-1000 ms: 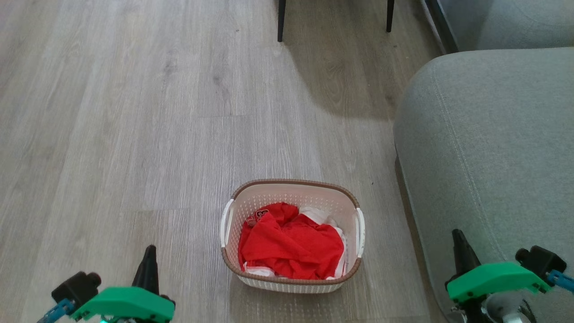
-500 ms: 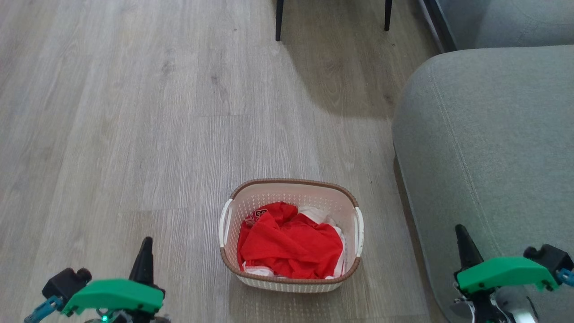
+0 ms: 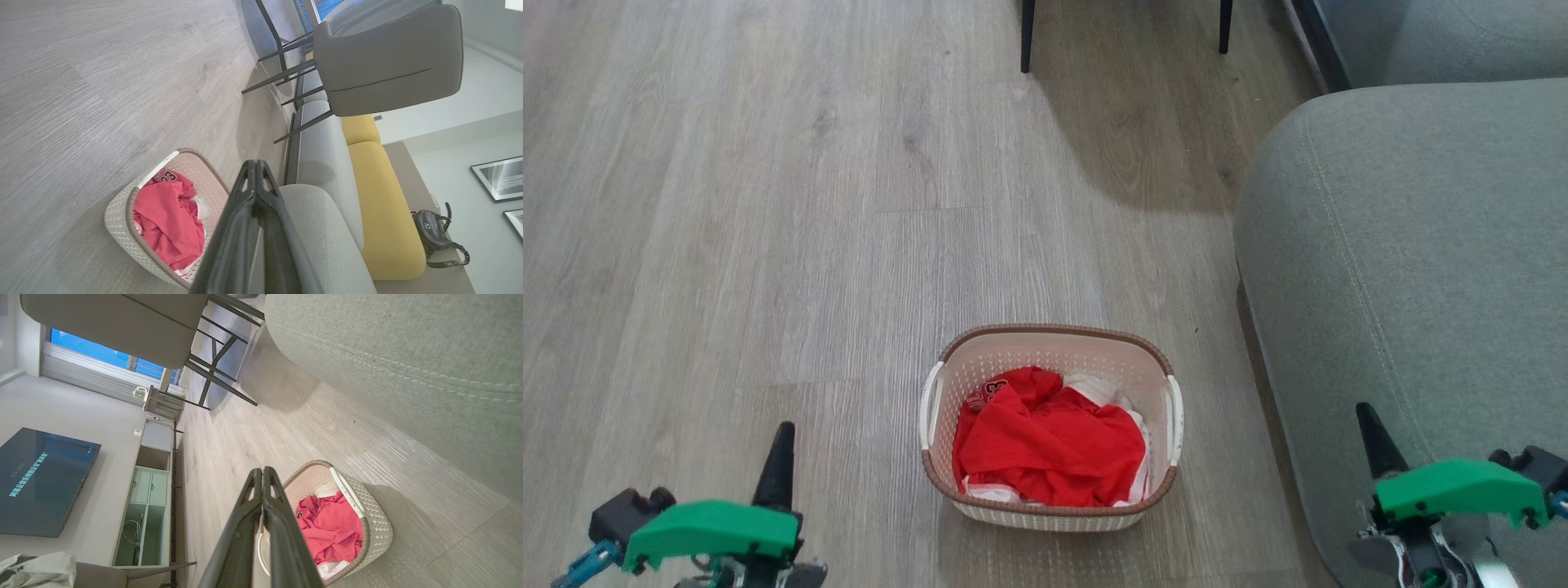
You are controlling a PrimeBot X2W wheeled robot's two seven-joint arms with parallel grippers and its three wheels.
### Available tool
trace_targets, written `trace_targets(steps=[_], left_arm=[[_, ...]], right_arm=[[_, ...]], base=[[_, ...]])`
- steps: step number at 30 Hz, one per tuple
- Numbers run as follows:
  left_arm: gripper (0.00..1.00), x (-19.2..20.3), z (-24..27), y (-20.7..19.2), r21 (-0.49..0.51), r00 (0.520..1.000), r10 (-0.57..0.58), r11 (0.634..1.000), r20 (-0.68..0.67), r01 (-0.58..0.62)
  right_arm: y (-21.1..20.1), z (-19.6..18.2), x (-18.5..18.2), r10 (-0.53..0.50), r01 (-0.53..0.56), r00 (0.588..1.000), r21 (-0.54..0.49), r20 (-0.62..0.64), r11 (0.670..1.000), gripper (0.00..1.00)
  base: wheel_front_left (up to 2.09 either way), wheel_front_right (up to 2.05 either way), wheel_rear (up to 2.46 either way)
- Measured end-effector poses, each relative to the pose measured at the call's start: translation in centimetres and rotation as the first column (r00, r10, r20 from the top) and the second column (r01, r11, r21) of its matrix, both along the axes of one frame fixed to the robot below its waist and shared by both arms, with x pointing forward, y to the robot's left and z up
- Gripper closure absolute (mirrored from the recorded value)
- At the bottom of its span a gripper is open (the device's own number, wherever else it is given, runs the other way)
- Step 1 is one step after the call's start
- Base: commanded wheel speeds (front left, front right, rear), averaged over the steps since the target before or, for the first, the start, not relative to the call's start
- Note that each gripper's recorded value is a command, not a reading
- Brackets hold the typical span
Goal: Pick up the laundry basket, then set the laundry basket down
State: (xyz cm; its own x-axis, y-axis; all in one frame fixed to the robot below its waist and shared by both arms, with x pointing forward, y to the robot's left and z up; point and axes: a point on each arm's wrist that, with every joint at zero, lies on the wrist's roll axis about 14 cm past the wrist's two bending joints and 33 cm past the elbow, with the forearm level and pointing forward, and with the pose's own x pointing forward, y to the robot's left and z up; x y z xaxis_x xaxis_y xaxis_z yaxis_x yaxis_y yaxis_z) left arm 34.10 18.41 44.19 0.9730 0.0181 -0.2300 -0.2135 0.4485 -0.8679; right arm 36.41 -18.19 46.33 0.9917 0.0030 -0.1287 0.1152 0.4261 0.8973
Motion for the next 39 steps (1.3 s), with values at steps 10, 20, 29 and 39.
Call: trace_targets(steps=[10,20,29,39], left_arm=[[1.00,1.1,1.0,-0.3,-0.126,0.999,0.005,0.992,0.036,0.000],[1.00,1.5,1.2,0.1,-0.229,0.999,0.028,0.973,0.045,-0.017],[1.00,2.3,2.2,-0.1,-0.327,0.997,0.034,0.945,0.075,-0.007],[1.00,2.8,2.7,0.3,-0.430,0.994,0.062,0.903,0.093,-0.016]], right_arm=[[-0.5,0.1,0.1,-0.022,0.022,1.000,0.119,-0.001,0.993,1.00],[-1.0,0.4,0.4,-0.043,0.041,0.999,0.217,0.004,0.975,1.00],[-1.4,0.8,0.6,-0.059,0.052,0.998,0.311,0.012,0.949,1.00],[-2.0,1.0,0.6,-0.080,0.066,0.997,0.411,0.016,0.909,1.00]], base=[[0.00,0.00,0.00],[0.00,0.00,0.00],[0.00,0.00,0.00],[0.00,0.00,0.00]])
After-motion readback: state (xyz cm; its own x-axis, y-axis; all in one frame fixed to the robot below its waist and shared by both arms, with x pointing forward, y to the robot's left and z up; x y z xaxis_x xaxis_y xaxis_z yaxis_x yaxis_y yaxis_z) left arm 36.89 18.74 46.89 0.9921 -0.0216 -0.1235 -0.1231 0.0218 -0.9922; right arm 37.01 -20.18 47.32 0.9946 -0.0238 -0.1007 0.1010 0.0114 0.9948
